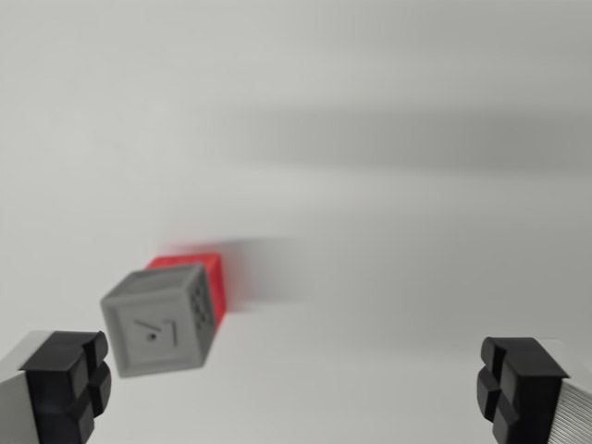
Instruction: Destack cube
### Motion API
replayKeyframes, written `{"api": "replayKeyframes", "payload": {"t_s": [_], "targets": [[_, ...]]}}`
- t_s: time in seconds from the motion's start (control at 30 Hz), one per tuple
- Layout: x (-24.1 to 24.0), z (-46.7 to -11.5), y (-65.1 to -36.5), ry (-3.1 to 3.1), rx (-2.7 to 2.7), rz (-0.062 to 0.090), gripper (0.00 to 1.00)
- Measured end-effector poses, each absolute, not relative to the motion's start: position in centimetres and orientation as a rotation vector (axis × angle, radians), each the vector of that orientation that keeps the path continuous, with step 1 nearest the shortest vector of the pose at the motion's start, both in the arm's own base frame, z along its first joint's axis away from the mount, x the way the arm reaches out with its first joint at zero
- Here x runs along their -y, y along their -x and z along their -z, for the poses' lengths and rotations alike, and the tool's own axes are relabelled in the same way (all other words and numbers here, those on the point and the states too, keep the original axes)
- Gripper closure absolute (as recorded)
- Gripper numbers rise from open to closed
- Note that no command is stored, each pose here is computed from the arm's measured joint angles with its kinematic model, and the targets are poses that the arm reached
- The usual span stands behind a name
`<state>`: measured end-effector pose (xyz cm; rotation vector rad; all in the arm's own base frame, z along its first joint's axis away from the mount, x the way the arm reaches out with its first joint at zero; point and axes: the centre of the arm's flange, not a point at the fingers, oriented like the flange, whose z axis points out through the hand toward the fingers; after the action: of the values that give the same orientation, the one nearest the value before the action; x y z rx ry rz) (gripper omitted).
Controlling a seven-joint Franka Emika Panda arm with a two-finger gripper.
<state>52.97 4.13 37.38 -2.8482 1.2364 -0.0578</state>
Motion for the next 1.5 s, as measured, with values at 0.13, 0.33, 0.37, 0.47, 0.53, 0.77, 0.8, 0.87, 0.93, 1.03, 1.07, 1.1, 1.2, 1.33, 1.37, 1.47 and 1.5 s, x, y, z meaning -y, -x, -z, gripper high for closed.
{"api": "replayKeyframes", "payload": {"t_s": [0.13,0.33,0.37,0.47,0.53,0.77,0.8,0.87,0.93,1.03,1.07,1.1,1.2,1.33,1.37,1.47,1.5], "targets": [[-5.1,-36.4,-52.2,2.859,-1.221,0.051,0.00],[-6.5,-34.8,-51.0,2.875,-1.197,0.041,0.00],[-6.7,-34.5,-50.8,2.878,-1.193,0.039,0.00],[-7.5,-33.7,-50.1,2.886,-1.181,0.033,0.00],[-7.8,-33.3,-49.8,2.890,-1.175,0.031,0.00],[-9.5,-31.6,-48.4,2.907,-1.146,0.022,0.00],[-9.7,-31.3,-48.2,2.910,-1.142,0.021,0.00],[-10.3,-30.7,-47.7,2.916,-1.132,0.017,0.00],[-10.7,-30.3,-47.3,2.920,-1.125,0.015,0.00],[-11.5,-29.4,-46.7,2.929,-1.111,0.009,0.00],[-11.7,-29.1,-46.5,2.931,-1.107,0.007,0.00],[-12.0,-28.8,-46.2,2.934,-1.103,0.005,0.00],[-12.6,-28.0,-45.7,2.941,-1.092,0.000,0.00],[-13.7,-26.9,-44.8,2.952,-1.073,-0.007,0.00],[-13.8,-26.8,-44.8,2.953,-1.071,-0.007,0.00],[-14.0,-25.7,-44.7,2.954,-1.066,-0.004,0.00],[-14.0,-25.1,-44.7,2.954,-1.067,-0.006,0.00]]}}
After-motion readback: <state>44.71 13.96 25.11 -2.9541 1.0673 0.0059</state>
